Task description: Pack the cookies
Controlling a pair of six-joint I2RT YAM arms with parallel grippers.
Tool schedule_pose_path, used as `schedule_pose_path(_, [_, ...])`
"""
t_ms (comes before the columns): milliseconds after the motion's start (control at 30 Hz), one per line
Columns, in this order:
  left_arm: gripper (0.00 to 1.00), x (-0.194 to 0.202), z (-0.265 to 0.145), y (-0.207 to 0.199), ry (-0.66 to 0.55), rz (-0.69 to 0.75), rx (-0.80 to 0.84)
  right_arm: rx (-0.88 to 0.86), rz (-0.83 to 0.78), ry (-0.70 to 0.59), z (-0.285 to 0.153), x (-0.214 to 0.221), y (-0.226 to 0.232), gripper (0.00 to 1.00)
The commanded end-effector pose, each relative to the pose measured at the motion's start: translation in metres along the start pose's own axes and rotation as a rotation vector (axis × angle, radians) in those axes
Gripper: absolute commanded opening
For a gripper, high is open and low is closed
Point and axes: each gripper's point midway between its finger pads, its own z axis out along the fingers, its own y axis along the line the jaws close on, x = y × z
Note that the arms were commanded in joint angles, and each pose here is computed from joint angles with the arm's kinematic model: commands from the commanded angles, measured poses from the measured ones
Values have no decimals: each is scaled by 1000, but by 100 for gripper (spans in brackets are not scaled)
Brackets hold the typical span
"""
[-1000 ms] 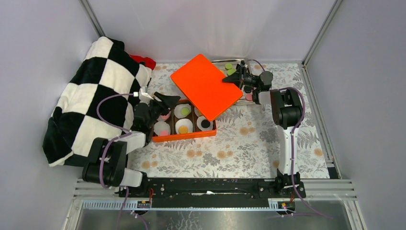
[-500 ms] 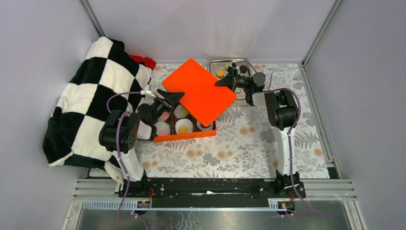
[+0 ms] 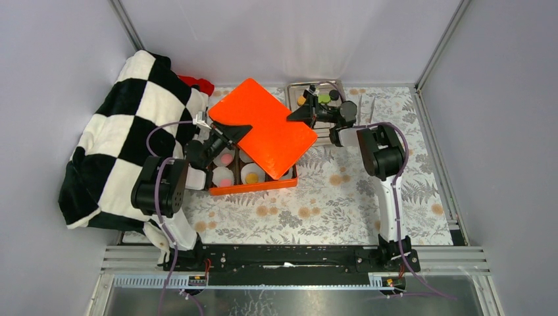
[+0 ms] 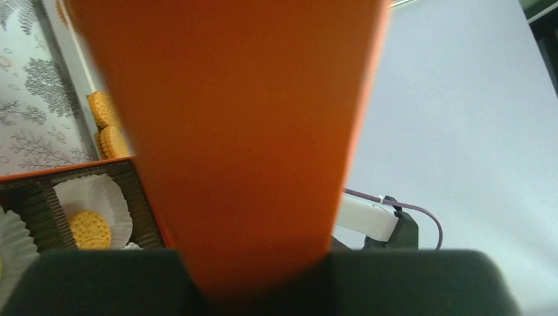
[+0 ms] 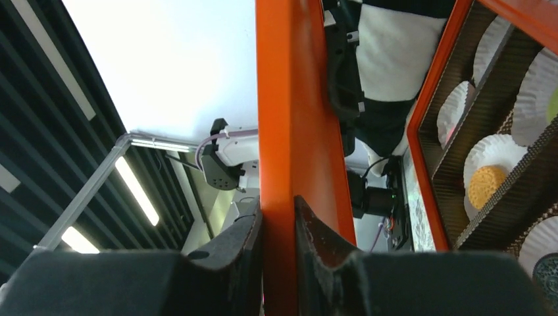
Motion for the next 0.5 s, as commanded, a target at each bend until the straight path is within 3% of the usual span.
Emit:
schedule_pose_path(0, [13, -4, 1, -24, -23, 166, 78, -79, -72, 66, 19, 19, 43, 18])
schedule_pose_path(167, [5, -14, -1, -20, -65, 134, 12, -148, -167, -26, 16, 6, 73, 44])
schedule_pose_path(467, [0, -53, -4, -81, -213, 154, -45, -57, -253, -344, -31, -25, 74, 72])
